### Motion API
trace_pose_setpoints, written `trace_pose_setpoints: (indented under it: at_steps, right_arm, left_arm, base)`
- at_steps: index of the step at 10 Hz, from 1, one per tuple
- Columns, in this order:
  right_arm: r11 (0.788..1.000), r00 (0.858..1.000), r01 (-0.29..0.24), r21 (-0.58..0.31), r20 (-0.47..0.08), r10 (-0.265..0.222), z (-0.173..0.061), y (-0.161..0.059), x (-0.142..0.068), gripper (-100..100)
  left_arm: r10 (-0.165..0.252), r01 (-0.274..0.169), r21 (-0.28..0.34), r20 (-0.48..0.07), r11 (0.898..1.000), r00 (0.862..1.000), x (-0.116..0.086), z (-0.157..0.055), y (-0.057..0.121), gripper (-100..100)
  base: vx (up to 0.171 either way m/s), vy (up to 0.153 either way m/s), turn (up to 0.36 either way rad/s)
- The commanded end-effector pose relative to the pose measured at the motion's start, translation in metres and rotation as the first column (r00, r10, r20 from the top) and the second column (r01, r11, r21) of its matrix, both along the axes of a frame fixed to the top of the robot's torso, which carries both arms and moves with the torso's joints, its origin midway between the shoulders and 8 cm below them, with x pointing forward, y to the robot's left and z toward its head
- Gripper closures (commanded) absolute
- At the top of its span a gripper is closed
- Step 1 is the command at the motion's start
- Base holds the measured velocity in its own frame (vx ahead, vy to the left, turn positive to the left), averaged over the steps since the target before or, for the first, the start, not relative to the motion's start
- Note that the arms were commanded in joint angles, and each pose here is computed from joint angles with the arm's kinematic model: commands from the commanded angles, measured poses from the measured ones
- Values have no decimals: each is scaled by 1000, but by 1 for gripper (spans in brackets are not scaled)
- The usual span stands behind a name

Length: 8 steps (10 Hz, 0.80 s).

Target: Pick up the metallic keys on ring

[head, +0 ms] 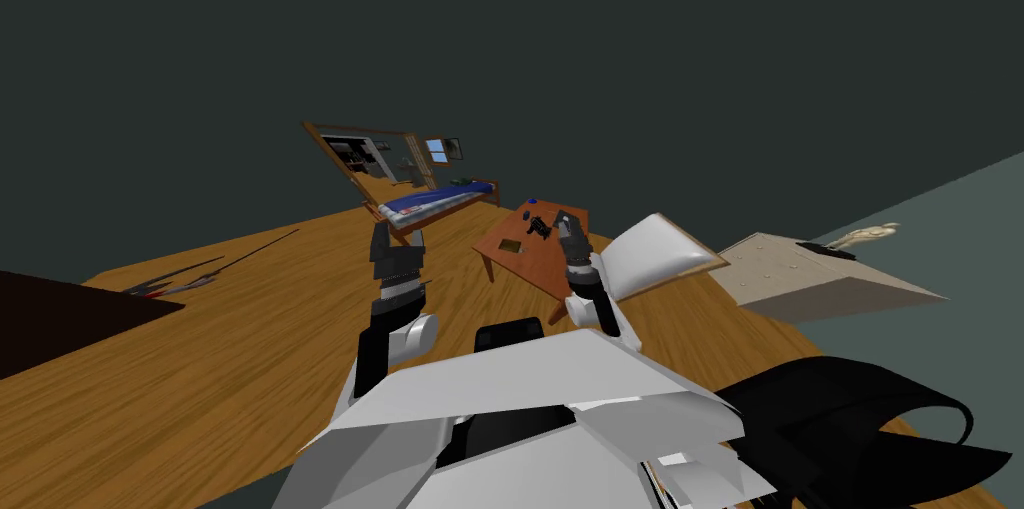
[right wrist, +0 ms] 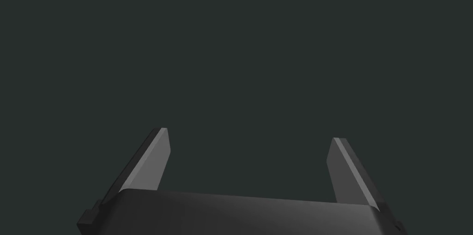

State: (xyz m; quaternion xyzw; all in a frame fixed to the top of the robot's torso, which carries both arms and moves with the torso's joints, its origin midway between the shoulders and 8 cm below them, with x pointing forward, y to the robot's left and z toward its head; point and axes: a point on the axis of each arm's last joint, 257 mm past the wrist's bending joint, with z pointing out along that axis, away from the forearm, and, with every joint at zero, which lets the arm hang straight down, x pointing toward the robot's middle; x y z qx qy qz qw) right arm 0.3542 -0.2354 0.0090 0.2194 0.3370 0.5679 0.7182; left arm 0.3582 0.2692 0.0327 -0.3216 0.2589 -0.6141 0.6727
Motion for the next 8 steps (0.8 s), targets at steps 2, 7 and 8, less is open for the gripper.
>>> trace_pose_setpoints:
  at_steps: [2,7,8]
  right_arm:
    - [994,1000,-8,-105,-26,6,-16,22,11,-100]
    - [940,997,-27,-340,-74,2,-56,62,34,-100]
    - [908,996,-43,-416,-93,4,-73,74,41,-100]
  left_arm:
    - [0,0,0,0,1000,1000,0,0,0,0]
    - [0,0,0,0,1000,1000,0,0,0,0]
    - [0,0,0,0,1000,1000,0,0,0,0]
  base:
    - [-46,-25,61]
    - [-45,-23,126]
    - [-32,-18,147]
